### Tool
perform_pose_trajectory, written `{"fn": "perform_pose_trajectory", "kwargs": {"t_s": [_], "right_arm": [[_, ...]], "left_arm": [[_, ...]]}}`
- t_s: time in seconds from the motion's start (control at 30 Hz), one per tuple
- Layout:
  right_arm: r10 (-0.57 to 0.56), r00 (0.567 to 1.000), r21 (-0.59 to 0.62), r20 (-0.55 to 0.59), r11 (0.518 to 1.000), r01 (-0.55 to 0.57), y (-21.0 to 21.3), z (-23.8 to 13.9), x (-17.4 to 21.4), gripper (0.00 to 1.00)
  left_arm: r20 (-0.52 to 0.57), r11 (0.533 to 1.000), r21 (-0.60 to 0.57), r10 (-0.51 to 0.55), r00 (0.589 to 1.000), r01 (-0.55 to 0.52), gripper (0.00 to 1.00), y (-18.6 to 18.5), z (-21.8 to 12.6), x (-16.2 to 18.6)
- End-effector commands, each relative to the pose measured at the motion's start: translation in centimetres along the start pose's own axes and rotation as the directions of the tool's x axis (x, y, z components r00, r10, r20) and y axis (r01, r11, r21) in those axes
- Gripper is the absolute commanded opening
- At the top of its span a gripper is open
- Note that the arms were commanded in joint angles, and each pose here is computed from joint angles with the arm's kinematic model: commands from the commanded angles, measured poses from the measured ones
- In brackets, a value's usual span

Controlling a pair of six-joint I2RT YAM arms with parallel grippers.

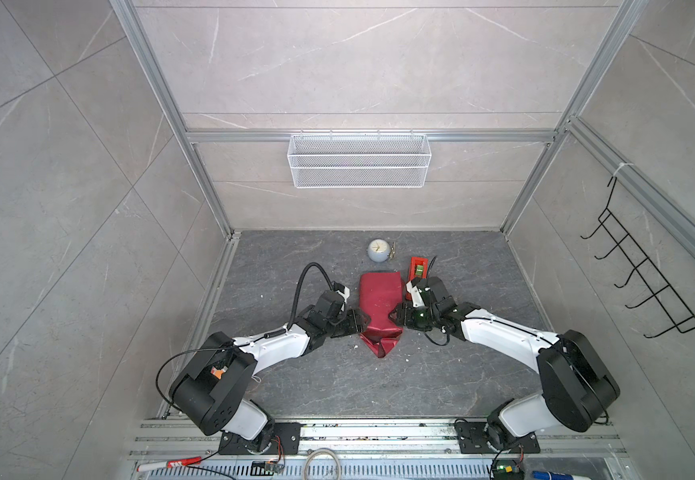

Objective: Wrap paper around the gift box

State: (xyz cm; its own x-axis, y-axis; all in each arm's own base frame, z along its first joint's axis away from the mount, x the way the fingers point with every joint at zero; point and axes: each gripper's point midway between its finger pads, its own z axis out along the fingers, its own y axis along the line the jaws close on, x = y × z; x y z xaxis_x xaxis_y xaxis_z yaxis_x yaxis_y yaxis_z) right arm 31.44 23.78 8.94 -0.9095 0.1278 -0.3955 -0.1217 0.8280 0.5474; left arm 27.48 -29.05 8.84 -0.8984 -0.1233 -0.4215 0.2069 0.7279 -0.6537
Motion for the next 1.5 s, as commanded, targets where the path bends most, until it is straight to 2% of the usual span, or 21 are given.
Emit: {"fn": "perform_pose_trajectory", "kwargs": {"t_s": [0.0,0.2,0.27,0.37,0.47,0.6,0.8,1.0,1.47], "right_arm": [[-0.019,1.0,-0.052,0.023,0.998,0.02,1.4,-0.1,-1.9,0.62],[-0.058,0.997,0.031,0.044,0.998,0.057,-0.9,-1.6,-3.6,0.62],[-0.091,0.995,0.064,0.05,0.994,0.088,-1.3,-2.6,-3.7,0.63],[-0.114,0.993,0.096,0.03,0.989,0.111,-1.8,-4.2,-2.6,0.63],[-0.081,0.997,0.092,-0.005,0.992,0.082,-2.5,-5.6,0.2,0.63],[-0.024,0.999,0.078,-0.038,0.997,0.027,-2.8,-6.8,4.7,0.61],[-0.008,0.998,0.059,-0.07,0.998,0.012,-0.8,-4.3,9.5,0.55],[0.003,0.999,0.084,-0.034,0.996,0.0,-0.4,-0.8,10.7,0.44],[-0.019,1.0,0.193,-0.002,0.981,0.019,-1.6,2.6,11.4,0.32]], "left_arm": [[-0.003,0.997,0.073,0.008,1.0,-0.008,0.62,-2.3,-0.1,0.2],[0.046,0.998,0.057,0.005,0.999,-0.008,0.63,-1.9,-1.3,1.0],[0.086,0.999,0.019,0.047,0.995,-0.048,0.64,-1.3,-2.2,0.8],[0.138,0.983,-0.077,0.177,0.974,-0.168,0.66,0.0,-3.9,0.4],[0.144,0.93,-0.13,0.362,0.921,-0.345,0.66,0.2,-5.4,0.7],[0.124,0.823,-0.118,0.568,0.814,-0.556,0.63,-1.2,-6.1,2.9],[0.113,0.681,-0.024,0.729,0.675,-0.732,0.58,-2.7,-5.1,5.7],[0.155,0.622,-0.025,0.776,0.611,-0.783,0.58,-3.0,-5.0,5.6],[0.154,0.599,-0.062,0.796,0.586,-0.798,0.57,-2.0,-5.4,5.7]]}}
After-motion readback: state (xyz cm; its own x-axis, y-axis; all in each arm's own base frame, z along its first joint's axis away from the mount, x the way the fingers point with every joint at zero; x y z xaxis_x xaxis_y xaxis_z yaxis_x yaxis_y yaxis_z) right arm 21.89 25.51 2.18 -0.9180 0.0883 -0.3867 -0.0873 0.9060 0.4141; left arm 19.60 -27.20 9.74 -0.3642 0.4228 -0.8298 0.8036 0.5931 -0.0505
